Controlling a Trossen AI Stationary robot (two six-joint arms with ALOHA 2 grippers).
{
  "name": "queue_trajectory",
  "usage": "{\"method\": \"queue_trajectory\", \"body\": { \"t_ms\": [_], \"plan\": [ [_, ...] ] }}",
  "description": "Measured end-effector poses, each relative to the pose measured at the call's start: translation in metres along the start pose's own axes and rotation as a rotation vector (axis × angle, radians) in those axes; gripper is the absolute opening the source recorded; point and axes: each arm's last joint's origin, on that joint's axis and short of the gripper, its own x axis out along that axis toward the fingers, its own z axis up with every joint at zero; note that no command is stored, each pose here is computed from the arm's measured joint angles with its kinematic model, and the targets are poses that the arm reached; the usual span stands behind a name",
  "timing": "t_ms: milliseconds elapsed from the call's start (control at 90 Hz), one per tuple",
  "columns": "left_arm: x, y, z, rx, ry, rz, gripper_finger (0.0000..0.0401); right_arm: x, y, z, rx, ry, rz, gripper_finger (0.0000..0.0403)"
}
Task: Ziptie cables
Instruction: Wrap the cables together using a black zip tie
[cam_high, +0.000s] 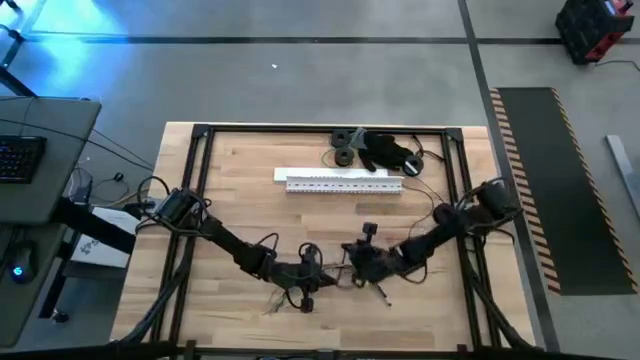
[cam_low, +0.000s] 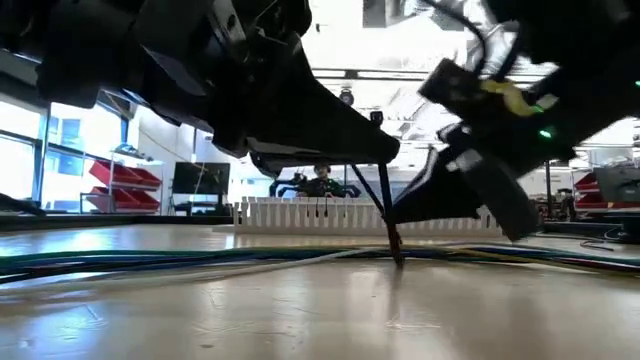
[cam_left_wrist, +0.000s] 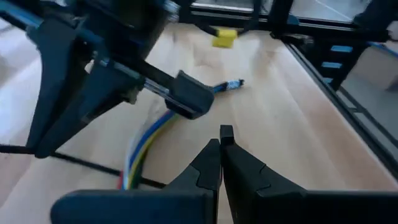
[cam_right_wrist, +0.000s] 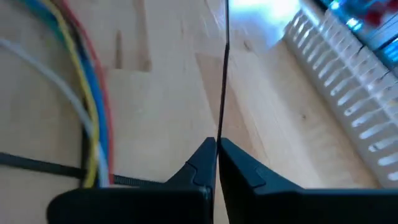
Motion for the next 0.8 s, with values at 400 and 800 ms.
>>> {"method": "queue_trajectory", "body": {
  "t_ms": [400, 800],
  "plan": [
    [0.005, 0.014, 0.004, -0.027, 0.027, -0.075, 0.0000, -0.011, 0.033, -0.009, -0.251, -0.135, -0.217, 0.0000],
    [0.007, 0.023, -0.002, -0.018, 0.108, -0.079, 0.0000, 0.005, 0.028, -0.004, -0.165, -0.193, -0.019, 0.0000]
  ]
}}
